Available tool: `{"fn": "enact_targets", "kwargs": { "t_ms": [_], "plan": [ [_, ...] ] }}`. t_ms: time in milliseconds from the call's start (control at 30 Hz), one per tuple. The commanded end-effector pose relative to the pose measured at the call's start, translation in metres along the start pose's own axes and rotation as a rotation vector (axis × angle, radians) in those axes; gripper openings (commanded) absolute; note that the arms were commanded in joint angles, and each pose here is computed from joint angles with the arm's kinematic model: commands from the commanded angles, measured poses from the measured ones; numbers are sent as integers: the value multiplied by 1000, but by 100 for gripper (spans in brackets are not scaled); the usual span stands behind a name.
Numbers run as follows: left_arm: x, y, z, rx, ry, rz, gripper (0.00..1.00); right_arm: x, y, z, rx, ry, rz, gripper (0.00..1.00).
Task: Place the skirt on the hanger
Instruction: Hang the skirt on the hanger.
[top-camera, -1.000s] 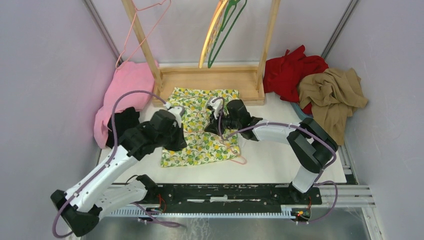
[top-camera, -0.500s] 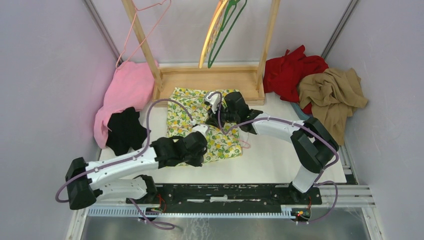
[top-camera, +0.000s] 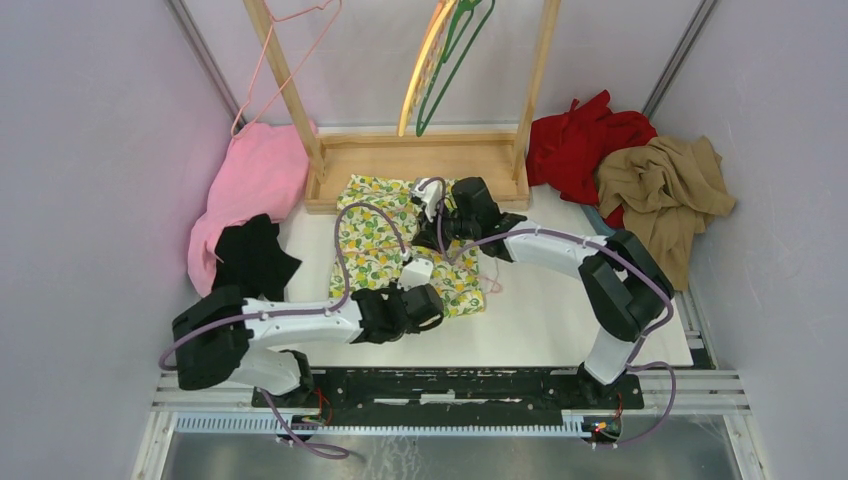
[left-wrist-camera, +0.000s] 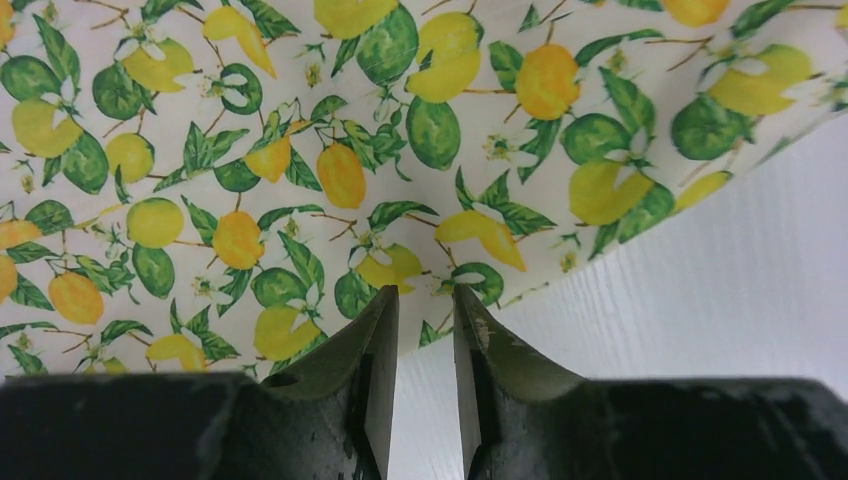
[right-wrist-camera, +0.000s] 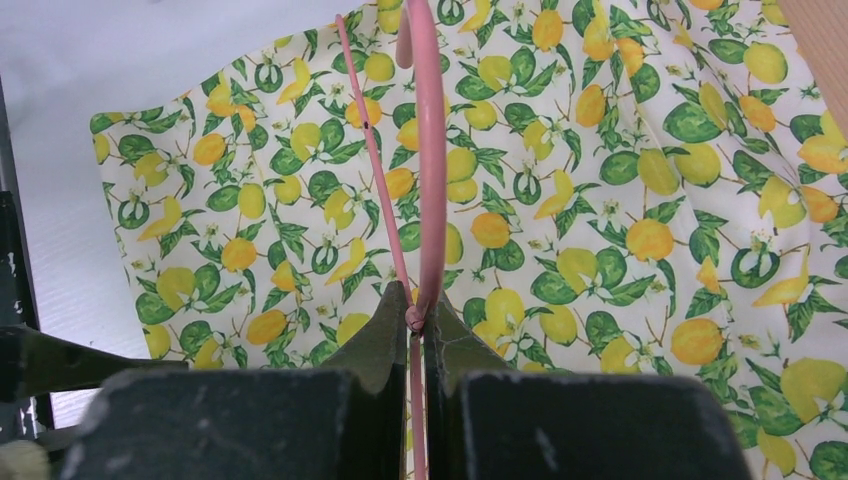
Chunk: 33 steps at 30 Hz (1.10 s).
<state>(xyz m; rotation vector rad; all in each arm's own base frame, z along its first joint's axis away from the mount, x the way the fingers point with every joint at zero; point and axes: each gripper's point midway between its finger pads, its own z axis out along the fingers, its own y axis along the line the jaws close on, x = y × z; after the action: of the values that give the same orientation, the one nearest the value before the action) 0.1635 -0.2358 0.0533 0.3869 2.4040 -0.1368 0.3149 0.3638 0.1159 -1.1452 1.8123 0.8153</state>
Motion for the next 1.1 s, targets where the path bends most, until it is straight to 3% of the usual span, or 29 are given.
{"fn": "enact_targets", "kwargs": {
  "t_ms": [0, 367, 733, 1067],
  "plan": [
    [-6, -4, 25, -48, -88, -43, 33, 14, -12, 4, 13, 68, -11, 1],
    [53, 6, 60, -134, 35, -26, 15, 2, -36, 6, 57, 73, -80, 1],
    [98, 19, 40, -139, 119, -74, 15, 3, -52, 1, 97, 108, -105, 1],
    [105, 23, 9, -79, 147, -218, 18, -2, -62, -2, 141, 90, -109, 1]
  ]
}}
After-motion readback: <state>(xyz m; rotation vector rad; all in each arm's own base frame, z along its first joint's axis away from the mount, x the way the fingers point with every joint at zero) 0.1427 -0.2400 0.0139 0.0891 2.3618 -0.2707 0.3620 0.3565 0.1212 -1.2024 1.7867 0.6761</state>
